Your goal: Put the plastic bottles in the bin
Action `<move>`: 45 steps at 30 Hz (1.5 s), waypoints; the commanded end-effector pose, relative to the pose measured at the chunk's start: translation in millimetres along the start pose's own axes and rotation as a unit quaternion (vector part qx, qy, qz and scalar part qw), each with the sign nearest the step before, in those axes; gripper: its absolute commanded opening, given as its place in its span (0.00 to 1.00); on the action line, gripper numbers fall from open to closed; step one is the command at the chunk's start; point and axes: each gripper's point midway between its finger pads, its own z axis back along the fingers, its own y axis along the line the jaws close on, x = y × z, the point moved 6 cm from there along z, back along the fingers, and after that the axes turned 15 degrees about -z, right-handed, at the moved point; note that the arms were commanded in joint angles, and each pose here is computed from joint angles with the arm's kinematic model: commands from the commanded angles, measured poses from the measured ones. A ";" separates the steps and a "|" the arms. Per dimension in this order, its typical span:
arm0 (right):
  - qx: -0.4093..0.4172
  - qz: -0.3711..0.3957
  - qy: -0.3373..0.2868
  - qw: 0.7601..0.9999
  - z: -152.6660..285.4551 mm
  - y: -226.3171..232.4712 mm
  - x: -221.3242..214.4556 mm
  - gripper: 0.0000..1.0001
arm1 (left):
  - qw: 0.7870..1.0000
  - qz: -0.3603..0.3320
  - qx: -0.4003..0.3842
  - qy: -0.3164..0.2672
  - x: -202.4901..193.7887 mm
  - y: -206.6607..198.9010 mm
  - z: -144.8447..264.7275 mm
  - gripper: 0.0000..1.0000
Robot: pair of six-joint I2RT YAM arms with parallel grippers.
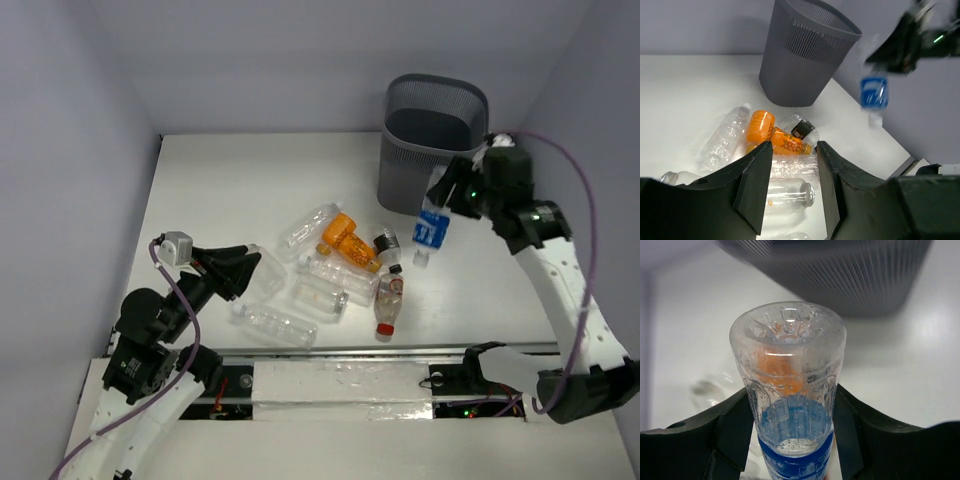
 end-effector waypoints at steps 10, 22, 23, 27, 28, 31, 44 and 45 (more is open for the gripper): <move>0.157 0.018 -0.341 0.927 74.7 145.5 197.4 0.52 | 0.996 0.019 0.027 0.085 -27.1 11.4 -32.7 0.38; 0.047 0.028 -0.396 0.917 -31.3 150.6 245.0 0.67 | 0.987 0.028 0.047 0.148 -50.3 19.9 -50.4 0.45; 0.045 0.028 -0.394 0.917 -33.6 150.1 244.6 0.73 | 0.987 0.029 0.050 0.153 -52.3 20.8 -51.5 0.45; 0.055 0.029 -0.395 0.916 -23.0 151.2 243.7 0.96 | 0.978 0.033 0.068 0.195 -67.6 27.2 -61.7 0.45; 0.060 0.029 -0.397 0.916 -17.6 151.9 243.5 0.97 | 0.976 0.034 0.072 0.203 -70.7 28.6 -63.7 0.46; 0.093 0.015 -0.398 0.912 14.5 154.0 238.5 0.98 | 0.970 0.035 0.082 0.224 -78.4 32.2 -70.0 0.49; 0.293 0.058 -0.123 0.946 20.2 122.0 -6.5 0.47 | 0.919 0.071 0.261 0.287 -105.5 64.0 -54.5 0.90; 0.301 0.069 -0.103 0.946 21.6 117.8 -20.4 0.51 | 0.913 0.073 0.268 0.300 -112.2 67.2 -56.0 0.90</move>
